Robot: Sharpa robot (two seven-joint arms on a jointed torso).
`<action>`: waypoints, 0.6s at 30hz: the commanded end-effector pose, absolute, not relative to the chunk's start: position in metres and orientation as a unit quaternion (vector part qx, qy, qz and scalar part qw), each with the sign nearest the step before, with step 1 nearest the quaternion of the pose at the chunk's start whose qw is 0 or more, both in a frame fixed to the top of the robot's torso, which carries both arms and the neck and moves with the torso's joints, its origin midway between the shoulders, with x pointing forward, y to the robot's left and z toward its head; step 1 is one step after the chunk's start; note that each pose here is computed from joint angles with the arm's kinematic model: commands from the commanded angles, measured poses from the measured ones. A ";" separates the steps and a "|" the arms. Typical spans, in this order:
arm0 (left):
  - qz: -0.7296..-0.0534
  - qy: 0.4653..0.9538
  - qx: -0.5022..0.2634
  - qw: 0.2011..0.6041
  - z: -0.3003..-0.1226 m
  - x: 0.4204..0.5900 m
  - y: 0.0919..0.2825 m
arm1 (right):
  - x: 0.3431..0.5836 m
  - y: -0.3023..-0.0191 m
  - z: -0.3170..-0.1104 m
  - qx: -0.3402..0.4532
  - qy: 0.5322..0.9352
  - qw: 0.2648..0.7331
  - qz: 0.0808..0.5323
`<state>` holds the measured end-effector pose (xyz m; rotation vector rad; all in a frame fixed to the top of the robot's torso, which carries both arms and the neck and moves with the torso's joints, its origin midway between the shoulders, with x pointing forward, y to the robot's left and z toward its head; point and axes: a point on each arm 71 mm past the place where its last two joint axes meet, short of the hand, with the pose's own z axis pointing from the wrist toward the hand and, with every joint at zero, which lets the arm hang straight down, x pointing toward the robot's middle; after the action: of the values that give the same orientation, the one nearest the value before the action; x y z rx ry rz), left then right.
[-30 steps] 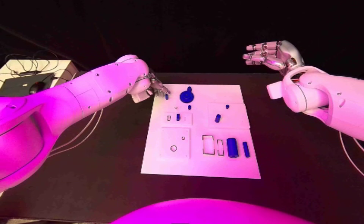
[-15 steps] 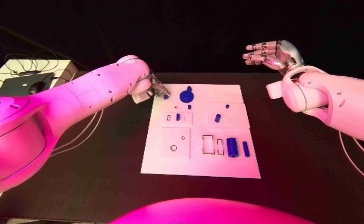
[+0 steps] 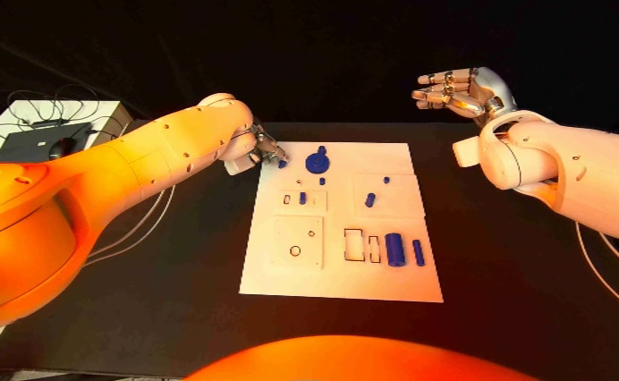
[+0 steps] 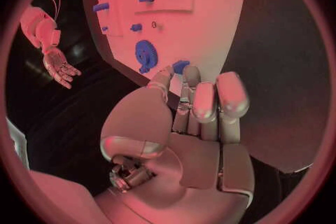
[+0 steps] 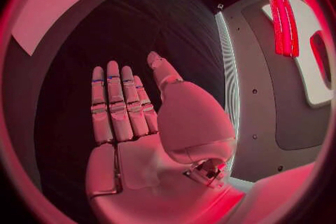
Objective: Assemble the parts on the task board
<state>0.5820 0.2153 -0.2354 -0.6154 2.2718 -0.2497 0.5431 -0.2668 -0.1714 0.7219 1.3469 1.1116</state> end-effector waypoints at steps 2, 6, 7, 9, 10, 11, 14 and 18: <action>-0.107 0.892 -0.236 0.370 -0.236 0.582 0.214 | 0.543 -0.266 -0.170 0.308 0.576 0.586 0.480; -0.108 0.892 -0.237 0.369 -0.236 0.581 0.215 | 0.543 -0.266 -0.170 0.308 0.576 0.586 0.480; -0.108 0.892 -0.238 0.369 -0.236 0.581 0.216 | 0.543 -0.266 -0.170 0.308 0.576 0.586 0.480; -0.109 0.892 -0.238 0.368 -0.236 0.581 0.216 | 0.543 -0.266 -0.170 0.308 0.576 0.586 0.480; -0.109 0.892 -0.238 0.368 -0.236 0.581 0.217 | 0.543 -0.266 -0.170 0.308 0.576 0.586 0.480; -0.109 0.892 -0.238 0.367 -0.236 0.581 0.217 | 0.543 -0.266 -0.170 0.308 0.576 0.586 0.480; -0.110 0.893 -0.239 0.365 -0.236 0.581 0.218 | 0.543 -0.266 -0.170 0.308 0.576 0.586 0.480; -0.112 0.893 -0.241 0.363 -0.236 0.580 0.219 | 0.543 -0.266 -0.170 0.308 0.576 0.586 0.480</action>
<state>0.5826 0.2218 -0.2326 -0.6348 2.2675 -0.2704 0.5431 -0.2670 -0.1714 0.7220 1.3466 1.1111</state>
